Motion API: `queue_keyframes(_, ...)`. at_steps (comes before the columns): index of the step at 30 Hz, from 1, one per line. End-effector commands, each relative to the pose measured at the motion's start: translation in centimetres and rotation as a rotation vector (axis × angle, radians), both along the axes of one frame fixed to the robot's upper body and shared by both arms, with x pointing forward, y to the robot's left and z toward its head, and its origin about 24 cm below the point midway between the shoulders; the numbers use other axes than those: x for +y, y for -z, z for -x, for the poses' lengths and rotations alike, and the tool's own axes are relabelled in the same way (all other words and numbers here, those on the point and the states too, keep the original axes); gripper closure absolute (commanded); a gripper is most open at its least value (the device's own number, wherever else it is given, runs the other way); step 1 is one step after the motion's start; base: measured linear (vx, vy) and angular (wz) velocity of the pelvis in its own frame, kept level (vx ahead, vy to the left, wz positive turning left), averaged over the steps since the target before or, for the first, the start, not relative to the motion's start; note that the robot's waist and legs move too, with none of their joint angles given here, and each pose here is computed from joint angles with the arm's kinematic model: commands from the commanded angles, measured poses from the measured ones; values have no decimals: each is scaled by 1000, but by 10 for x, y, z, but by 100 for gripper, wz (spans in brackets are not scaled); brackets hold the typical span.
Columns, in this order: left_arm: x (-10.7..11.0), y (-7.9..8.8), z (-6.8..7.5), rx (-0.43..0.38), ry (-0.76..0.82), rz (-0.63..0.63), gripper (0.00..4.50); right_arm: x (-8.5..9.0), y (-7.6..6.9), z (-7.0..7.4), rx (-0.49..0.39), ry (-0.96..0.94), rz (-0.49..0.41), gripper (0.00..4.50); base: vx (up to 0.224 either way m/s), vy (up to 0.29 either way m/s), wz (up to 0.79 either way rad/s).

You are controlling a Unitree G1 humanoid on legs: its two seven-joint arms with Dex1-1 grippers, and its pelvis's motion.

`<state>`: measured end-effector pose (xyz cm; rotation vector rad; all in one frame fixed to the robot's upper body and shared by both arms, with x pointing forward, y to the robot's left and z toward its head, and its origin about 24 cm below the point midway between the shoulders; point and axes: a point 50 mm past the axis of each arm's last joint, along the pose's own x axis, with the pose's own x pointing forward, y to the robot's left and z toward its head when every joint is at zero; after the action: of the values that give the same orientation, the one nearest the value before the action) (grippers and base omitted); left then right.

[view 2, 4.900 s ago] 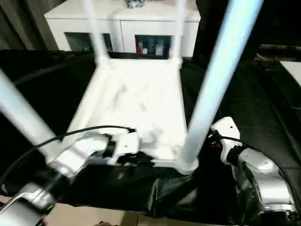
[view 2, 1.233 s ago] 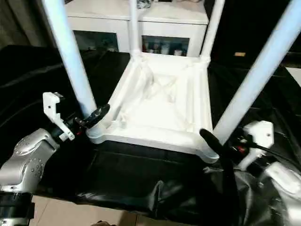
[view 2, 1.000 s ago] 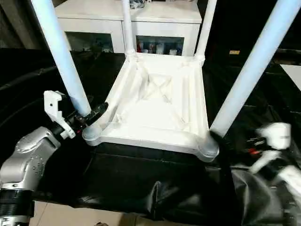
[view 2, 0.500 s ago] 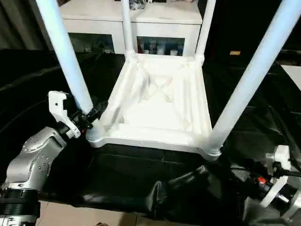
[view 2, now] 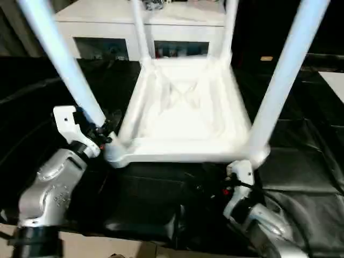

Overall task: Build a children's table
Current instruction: Flip table

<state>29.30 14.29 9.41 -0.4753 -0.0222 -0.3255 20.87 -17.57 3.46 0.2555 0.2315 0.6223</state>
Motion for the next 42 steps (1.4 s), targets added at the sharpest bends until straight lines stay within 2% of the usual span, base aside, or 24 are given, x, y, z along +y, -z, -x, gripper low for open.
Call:
queue_keyframes(1,-6,-25,4,-105,34,208,239,1,-2,-1,-6,5,-17,23,0,0,0)
queue_keyframes(3,-10,-24,7,-87,20,294,239,2,-2,-2,5,18,-53,13,0,0,0)
queue_keyframes(5,-10,-23,7,-78,2,300,239,3,-3,-3,0,31,-70,1,26,0,0)
queue_keyframes(7,-12,-23,8,-69,-9,309,239,3,-9,-10,-21,93,-166,0,0,0,0)
queue_keyframes(8,-12,-23,8,-69,-9,309,241,3,-9,-10,-21,93,-166,0,0,0,0)
queue_keyframes(14,-14,-23,8,-63,1,315,243,11,-31,-22,-73,123,-403,0,0,0,0)
queue_keyframes(15,-14,-23,8,-63,1,315,243,11,-31,-22,-73,124,-405,0,0,0,0)
queue_keyframes(17,-13,-22,8,-58,-11,316,243,12,-33,-28,-70,158,-440,0,0,0,0)
queue_keyframes(19,-12,-23,8,-63,-12,312,243,13,-29,-44,-24,295,-437,0,0,0,0)
queue_keyframes(20,-13,-23,8,-64,-11,311,243,13,-29,-46,-17,314,-450,0,0,0,0)
queue_keyframes(24,-14,-23,9,-69,-6,295,243,20,-35,-57,1,347,-560,0,0,0,0)
queue_keyframes(26,-14,-23,9,-68,-5,297,243,21,-34,-61,16,364,-547,0,0,0,0)
queue_keyframes(27,-15,-23,9,-72,-1,302,243,21,-31,-67,58,413,-505,0,0,0,0)
queue_keyframes(28,-16,-23,10,-73,-1,304,243,23,-31,-70,74,423,-500,0,0,0,0)
queue_keyframes(35,-17,-24,11,-82,6,295,243,28,-38,-77,77,436,-540,0,0,0,0)
queue_keyframes(37,-18,-24,12,-85,4,277,243,28,-41,-80,90,478,-598,34,0,0,0)
queue_keyframes(39,-18,-24,12,-88,0,273,243,28,-43,-80,99,488,-627,37,0,0,0)
queue_keyframes(42,-18,-25,12,-95,-3,271,243,25,-40,-82,120,514,-599,60,0,0,0)
